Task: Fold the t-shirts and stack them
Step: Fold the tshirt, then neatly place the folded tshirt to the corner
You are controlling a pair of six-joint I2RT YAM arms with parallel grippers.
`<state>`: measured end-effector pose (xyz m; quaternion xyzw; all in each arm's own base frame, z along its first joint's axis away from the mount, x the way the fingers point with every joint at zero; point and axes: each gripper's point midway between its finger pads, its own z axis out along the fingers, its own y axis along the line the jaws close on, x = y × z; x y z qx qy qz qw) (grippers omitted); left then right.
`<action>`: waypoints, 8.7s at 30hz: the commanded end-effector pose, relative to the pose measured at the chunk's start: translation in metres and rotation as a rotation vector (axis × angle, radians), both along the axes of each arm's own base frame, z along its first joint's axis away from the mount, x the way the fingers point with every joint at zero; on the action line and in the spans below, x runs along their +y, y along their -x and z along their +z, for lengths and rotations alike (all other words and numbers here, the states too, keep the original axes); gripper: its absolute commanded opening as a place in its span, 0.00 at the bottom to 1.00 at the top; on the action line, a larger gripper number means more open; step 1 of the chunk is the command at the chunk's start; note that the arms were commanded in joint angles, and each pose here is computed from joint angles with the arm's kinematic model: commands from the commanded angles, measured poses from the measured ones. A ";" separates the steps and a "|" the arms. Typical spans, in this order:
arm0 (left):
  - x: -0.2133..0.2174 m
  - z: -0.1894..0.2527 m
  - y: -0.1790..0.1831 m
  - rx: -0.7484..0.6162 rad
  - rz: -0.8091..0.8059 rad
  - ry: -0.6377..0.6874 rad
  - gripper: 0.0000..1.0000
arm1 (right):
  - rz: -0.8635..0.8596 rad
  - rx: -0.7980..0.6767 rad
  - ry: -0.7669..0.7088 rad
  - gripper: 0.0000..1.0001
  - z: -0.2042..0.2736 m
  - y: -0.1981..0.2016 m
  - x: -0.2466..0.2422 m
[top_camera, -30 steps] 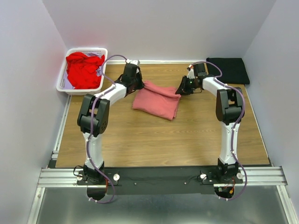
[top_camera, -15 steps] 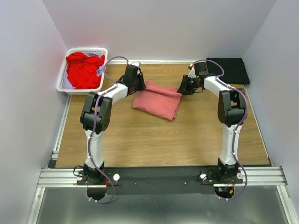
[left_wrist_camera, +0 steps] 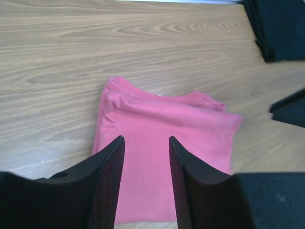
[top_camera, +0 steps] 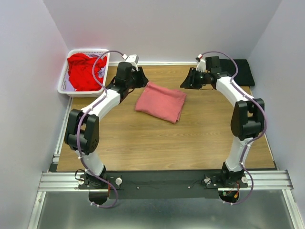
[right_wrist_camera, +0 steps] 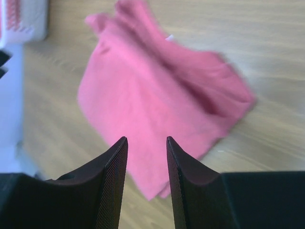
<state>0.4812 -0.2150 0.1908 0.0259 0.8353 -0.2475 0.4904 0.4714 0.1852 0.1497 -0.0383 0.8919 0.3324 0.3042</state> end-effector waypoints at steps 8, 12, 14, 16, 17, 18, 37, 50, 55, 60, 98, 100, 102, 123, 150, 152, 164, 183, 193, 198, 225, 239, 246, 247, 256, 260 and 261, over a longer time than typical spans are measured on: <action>-0.059 -0.077 -0.012 0.088 -0.260 0.079 0.30 | 0.265 0.106 -0.316 0.45 -0.032 0.022 0.051; -0.058 -0.113 -0.053 0.147 -0.218 0.104 0.27 | 0.196 0.194 -0.331 0.44 -0.082 0.001 0.042; -0.054 -0.130 -0.066 0.181 -0.194 0.129 0.27 | 0.153 0.208 -0.342 0.44 -0.095 -0.009 0.031; -0.045 -0.138 -0.072 0.206 -0.177 0.155 0.27 | 0.119 0.217 -0.362 0.44 -0.103 -0.018 0.025; -0.045 -0.140 -0.074 0.209 -0.181 0.166 0.27 | 0.099 0.229 -0.368 0.44 -0.111 -0.022 0.018; -0.045 -0.145 -0.072 0.224 -0.189 0.181 0.27 | 0.082 0.240 -0.373 0.44 -0.114 -0.025 0.015; -0.019 -0.032 -0.013 0.117 -0.230 0.310 0.47 | 0.160 0.155 -0.442 0.45 -0.018 0.009 0.038; -0.014 -0.148 0.075 0.403 -0.245 0.254 0.35 | 0.307 0.387 -0.409 0.45 -0.110 0.106 0.076; -0.004 -0.177 0.096 0.516 -0.174 0.249 0.30 | 0.209 0.475 -0.348 0.42 -0.165 0.116 0.052; 0.014 -0.192 0.144 0.598 -0.112 0.229 0.26 | 0.103 0.492 -0.323 0.41 -0.169 0.120 0.023; 0.026 -0.080 0.053 0.191 -0.002 0.256 0.45 | 0.214 0.113 -0.521 0.48 -0.017 0.027 0.136; 0.023 -0.088 0.038 0.200 0.004 0.253 0.41 | 0.188 0.115 -0.531 0.48 -0.020 0.014 0.126; 0.019 -0.084 0.023 0.188 0.000 0.259 0.35 | 0.153 0.112 -0.536 0.48 -0.027 -0.003 0.114; 0.070 -0.164 -0.016 0.346 0.230 0.369 0.23 | -0.128 0.258 -0.485 0.47 -0.157 -0.041 0.049; -0.033 -0.028 0.077 -0.121 -0.053 -0.364 0.63 | -0.356 0.094 0.099 0.76 -0.051 0.043 -0.082; -0.063 -0.036 0.094 -0.152 -0.132 -0.439 0.67 | -0.408 0.122 0.134 0.80 -0.054 0.058 -0.099; -0.177 -0.097 0.146 -0.216 -0.500 -0.628 0.65 | -0.546 0.214 0.130 1.00 -0.068 0.102 -0.135; -0.197 -0.168 0.157 -0.111 -0.618 -0.700 0.52 | -0.469 0.292 0.053 1.00 -0.083 0.123 -0.118; -0.200 -0.181 0.163 -0.083 -0.649 -0.692 0.32 | -0.422 0.283 -0.003 0.98 -0.084 0.119 -0.107; -0.199 -0.168 0.163 -0.097 -0.634 -0.672 0.00 | -0.393 0.289 -0.087 0.95 -0.089 0.115 -0.093; -0.195 -0.094 0.152 -0.185 -0.541 -0.528 0.00 | -0.151 0.430 -0.327 0.69 -0.130 0.091 0.042; -0.184 -0.050 0.137 -0.161 -0.424 -0.403 0.45 | -0.050 0.299 -0.174 0.00 -0.124 0.070 0.034; -0.101 -0.004 0.111 -0.105 -0.175 -0.360 0.77 | -0.082 0.134 0.244 0.00 -0.126 0.015 -0.017; -0.085 0.002 0.113 -0.103 -0.140 -0.353 0.82 | -0.082 0.109 0.285 0.00 -0.117 0.005 -0.021; 0.055 -0.004 0.133 0.022 0.157 -0.342 0.85 | -0.132 -0.122 0.832 0.00 -0.081 -0.067 -0.111; 0.091 -0.013 0.156 0.069 0.245 -0.332 0.92 | -0.206 -0.162 0.924 0.00 -0.061 -0.091 -0.152; 0.096 -0.016 0.160 0.081 0.263 -0.327 0.96 | -0.233 -0.183 0.929 0.00 -0.050 -0.098 -0.159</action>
